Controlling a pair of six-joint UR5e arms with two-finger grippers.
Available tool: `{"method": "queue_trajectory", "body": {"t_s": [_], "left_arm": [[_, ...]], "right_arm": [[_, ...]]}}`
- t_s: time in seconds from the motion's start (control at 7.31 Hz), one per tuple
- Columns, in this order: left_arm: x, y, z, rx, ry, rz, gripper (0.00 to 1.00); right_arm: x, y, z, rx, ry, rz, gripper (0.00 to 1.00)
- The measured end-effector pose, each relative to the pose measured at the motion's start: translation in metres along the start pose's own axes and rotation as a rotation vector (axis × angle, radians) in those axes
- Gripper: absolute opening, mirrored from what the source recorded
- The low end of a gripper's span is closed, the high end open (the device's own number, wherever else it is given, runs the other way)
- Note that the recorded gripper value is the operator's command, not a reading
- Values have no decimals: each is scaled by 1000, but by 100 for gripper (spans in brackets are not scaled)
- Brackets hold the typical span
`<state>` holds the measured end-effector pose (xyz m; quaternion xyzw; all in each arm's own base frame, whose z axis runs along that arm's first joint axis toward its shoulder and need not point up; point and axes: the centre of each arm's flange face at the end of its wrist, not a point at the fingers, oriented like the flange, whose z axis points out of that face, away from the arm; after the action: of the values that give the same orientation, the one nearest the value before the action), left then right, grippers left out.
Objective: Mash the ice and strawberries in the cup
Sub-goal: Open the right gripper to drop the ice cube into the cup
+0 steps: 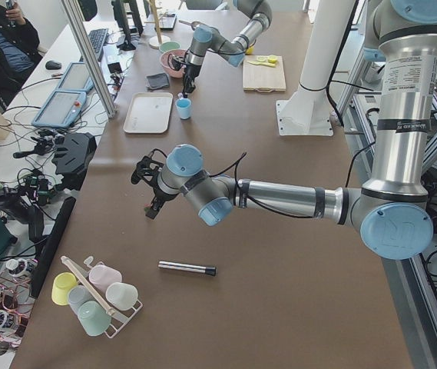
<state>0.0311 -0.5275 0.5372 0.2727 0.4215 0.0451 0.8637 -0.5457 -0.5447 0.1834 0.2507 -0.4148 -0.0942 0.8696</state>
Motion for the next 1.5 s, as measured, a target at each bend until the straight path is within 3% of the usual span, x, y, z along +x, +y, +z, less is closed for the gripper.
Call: {"method": "queue_trajectory", "body": {"t_s": [0.41, 0.55, 0.68, 1.5], "left_arm": [[0, 2, 0, -2, 0, 0, 98], [0, 2, 0, -3, 1, 0, 98], [-1, 3, 0, -4, 0, -1, 98], [6, -2, -4, 4, 4, 7, 98]], "right_arm": [[-5, 3, 2, -4, -1, -4, 0], [-6, 4, 4, -7, 1, -6, 22], [-7, 5, 5, -9, 2, -8, 96], [-9, -12, -13, 19, -18, -12, 100]]}}
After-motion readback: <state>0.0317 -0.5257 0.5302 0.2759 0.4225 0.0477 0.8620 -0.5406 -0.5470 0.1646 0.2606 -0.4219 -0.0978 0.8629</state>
